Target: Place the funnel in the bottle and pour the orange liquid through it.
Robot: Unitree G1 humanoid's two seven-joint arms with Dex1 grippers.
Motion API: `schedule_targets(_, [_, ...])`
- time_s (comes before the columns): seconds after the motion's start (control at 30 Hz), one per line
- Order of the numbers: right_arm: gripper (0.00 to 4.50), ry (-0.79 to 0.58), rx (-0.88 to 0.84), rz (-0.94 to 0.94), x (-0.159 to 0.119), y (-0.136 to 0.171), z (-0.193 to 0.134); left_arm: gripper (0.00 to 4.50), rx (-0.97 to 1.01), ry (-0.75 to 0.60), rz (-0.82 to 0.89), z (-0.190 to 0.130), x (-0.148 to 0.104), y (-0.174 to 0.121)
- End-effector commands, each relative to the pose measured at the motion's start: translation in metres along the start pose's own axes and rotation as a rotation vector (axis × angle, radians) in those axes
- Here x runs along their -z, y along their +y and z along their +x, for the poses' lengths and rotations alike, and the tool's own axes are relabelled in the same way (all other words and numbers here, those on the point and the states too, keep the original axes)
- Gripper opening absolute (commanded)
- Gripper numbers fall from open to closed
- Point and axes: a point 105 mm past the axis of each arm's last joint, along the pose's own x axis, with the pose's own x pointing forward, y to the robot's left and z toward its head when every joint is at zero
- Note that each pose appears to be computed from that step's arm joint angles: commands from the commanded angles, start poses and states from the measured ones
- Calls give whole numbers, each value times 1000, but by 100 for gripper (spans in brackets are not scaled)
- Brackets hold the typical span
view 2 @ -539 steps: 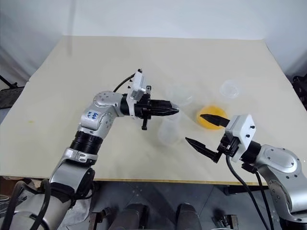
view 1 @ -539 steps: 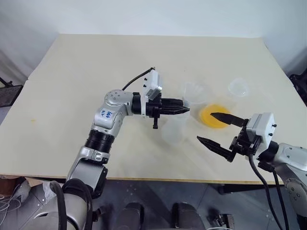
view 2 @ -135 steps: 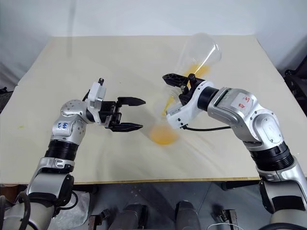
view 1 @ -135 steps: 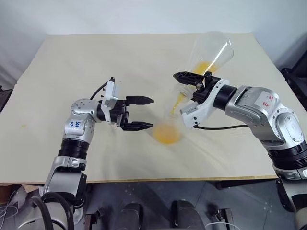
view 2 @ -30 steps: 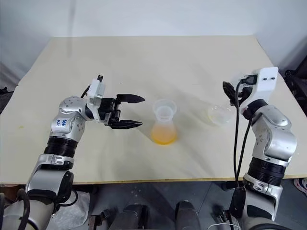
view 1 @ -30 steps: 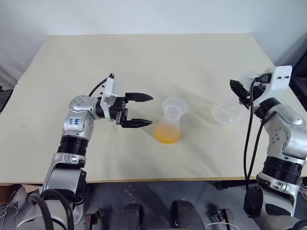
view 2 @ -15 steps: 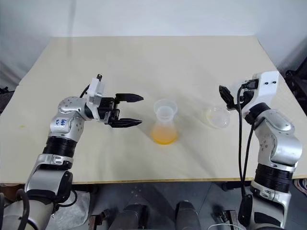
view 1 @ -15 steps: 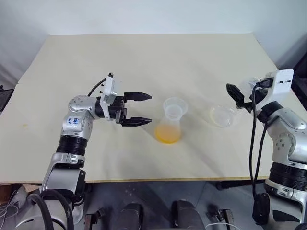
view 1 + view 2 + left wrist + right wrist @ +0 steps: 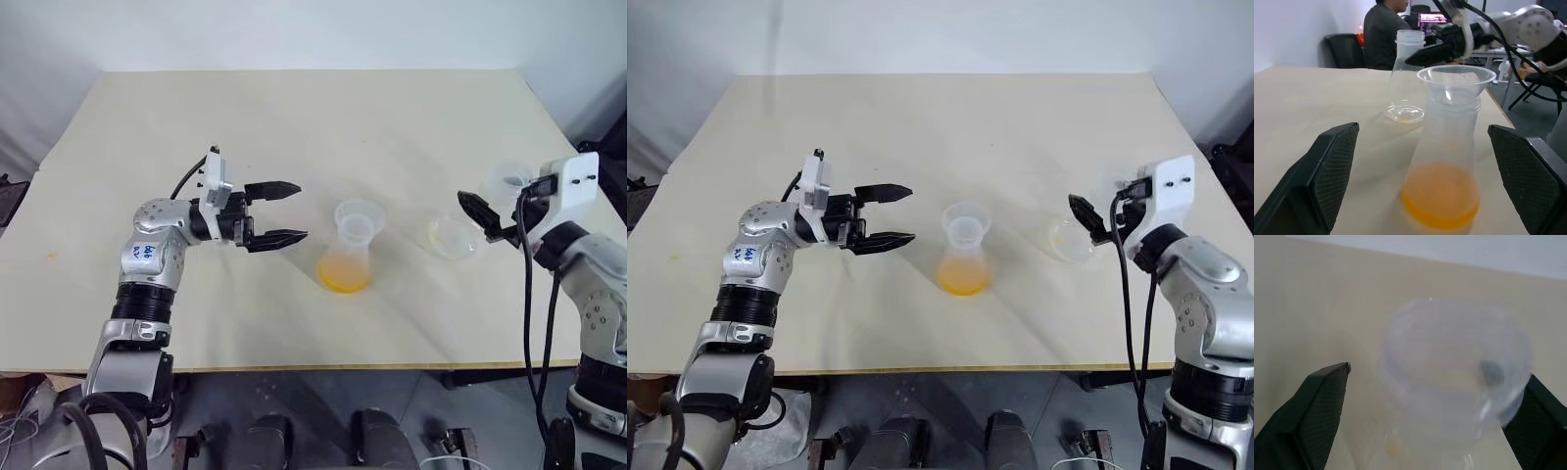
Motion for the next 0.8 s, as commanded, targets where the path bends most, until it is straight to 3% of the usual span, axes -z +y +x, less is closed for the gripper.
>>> schedule_targets(0.03, [448, -121, 44, -39, -31, -7, -12, 450, -41, -18, 41, -9, -10, 6])
schedule_targets(0.2, [448, -77, 56, -65, -33, -16, -24, 450, -110, -6, 41, -17, -9, 17])
schedule_targets(0.33, [448, -8, -32, -124, -38, -12, -44, 450, -117, 23, 39, -33, -7, 14])
schedule_targets(0.6, [448, 155, -361, -245, -27, 11, -83, 450, -93, 105, 10, -62, 1, -3])
schedule_targets(0.8, [448, 105, -643, -249, -3, 37, -95, 450, -64, 158, -83, -90, 23, -32])
